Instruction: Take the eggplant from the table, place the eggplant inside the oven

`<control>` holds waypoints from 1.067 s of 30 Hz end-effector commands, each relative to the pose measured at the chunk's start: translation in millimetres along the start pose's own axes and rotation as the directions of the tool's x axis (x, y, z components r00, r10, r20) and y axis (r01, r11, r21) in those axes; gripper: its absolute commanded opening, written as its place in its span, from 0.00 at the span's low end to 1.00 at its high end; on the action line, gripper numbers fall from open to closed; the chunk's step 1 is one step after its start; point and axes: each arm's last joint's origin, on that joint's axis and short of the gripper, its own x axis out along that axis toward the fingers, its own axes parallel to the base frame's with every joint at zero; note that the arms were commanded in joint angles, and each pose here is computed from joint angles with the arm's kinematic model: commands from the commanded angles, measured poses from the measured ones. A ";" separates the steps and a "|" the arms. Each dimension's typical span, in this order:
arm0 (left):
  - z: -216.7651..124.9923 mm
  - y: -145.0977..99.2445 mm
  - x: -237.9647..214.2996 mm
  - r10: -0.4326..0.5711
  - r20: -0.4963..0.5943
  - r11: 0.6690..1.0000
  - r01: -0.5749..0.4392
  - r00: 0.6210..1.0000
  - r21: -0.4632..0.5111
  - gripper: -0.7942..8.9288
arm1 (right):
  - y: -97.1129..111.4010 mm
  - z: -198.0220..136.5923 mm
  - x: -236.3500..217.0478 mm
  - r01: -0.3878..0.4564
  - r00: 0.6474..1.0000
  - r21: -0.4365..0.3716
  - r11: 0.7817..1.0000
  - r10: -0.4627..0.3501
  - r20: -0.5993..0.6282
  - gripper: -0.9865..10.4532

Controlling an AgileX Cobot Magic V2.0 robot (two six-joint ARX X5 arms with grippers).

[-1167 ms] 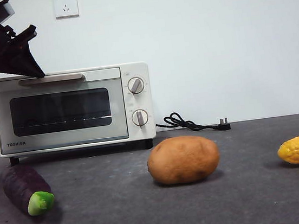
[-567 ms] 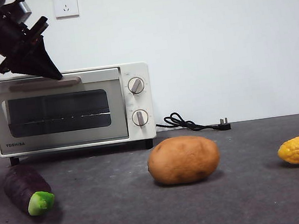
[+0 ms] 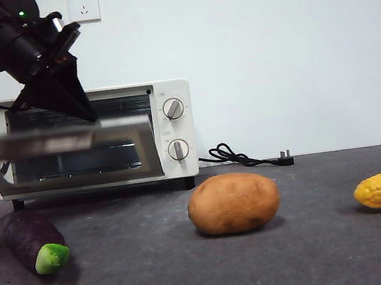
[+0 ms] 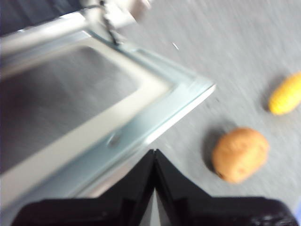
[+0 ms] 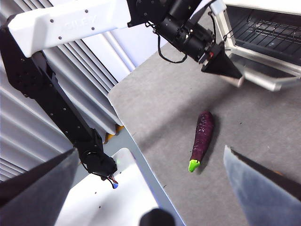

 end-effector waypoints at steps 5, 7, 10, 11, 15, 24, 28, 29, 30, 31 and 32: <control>-8.4 -12.2 13.4 -0.039 -0.097 0.999 0.039 0.995 -0.002 0.08 | 0.9 1.5 -0.6 -0.001 1.000 -0.023 1.000 0.001 0.007 0.66; -8.4 -14.6 14.6 -0.043 -0.101 0.999 0.043 0.994 0.002 0.08 | 0.9 1.5 -0.6 -0.001 1.000 -0.023 1.000 0.001 0.007 0.66; -7.7 -16.0 14.0 -0.043 -0.095 0.999 0.044 0.995 0.008 0.08 | 0.9 1.4 -0.6 -0.001 1.000 -0.021 1.000 0.001 0.006 0.66; -7.4 -16.8 12.6 -0.042 -0.091 0.999 0.043 0.995 0.011 0.08 | 0.9 1.3 -0.6 -0.001 1.000 -0.021 1.000 0.001 0.005 0.66; -5.9 -23.3 0.9 -0.037 -0.058 0.999 0.039 0.998 0.032 0.08 | 0.9 1.1 -0.6 -0.001 1.000 -0.020 1.000 0.001 0.004 0.66; -7.7 -69.5 -81.7 0.066 0.195 0.987 -0.092 0.979 0.132 0.08 | -3.6 2.2 4.2 -0.003 1.000 -0.006 1.000 0.003 -0.009 0.66; -25.2 -100.7 -135.5 0.139 0.349 0.964 -0.208 0.927 0.168 0.08 | -5.1 2.8 13.7 -0.029 0.999 -0.002 1.000 0.029 -0.038 0.66; -31.7 -108.9 -149.6 0.160 0.391 0.955 -0.242 0.906 0.171 0.08 | -5.7 3.0 17.3 -0.039 0.998 0.000 0.999 0.039 -0.049 0.66; -37.6 -115.6 -161.4 0.181 0.428 0.947 -0.274 0.886 0.166 0.08 | -6.4 3.2 20.8 -0.047 0.997 0.003 0.999 0.047 -0.059 0.66; -45.6 -123.4 -175.0 0.205 0.470 0.937 -0.311 0.859 0.158 0.08 | -7.3 3.4 25.6 -0.057 0.996 0.006 0.998 0.058 -0.073 0.66; -53.9 -130.7 -187.7 0.230 0.509 0.927 -0.346 0.830 0.146 0.08 | -8.3 3.5 31.0 -0.066 0.994 0.010 0.998 0.066 -0.089 0.66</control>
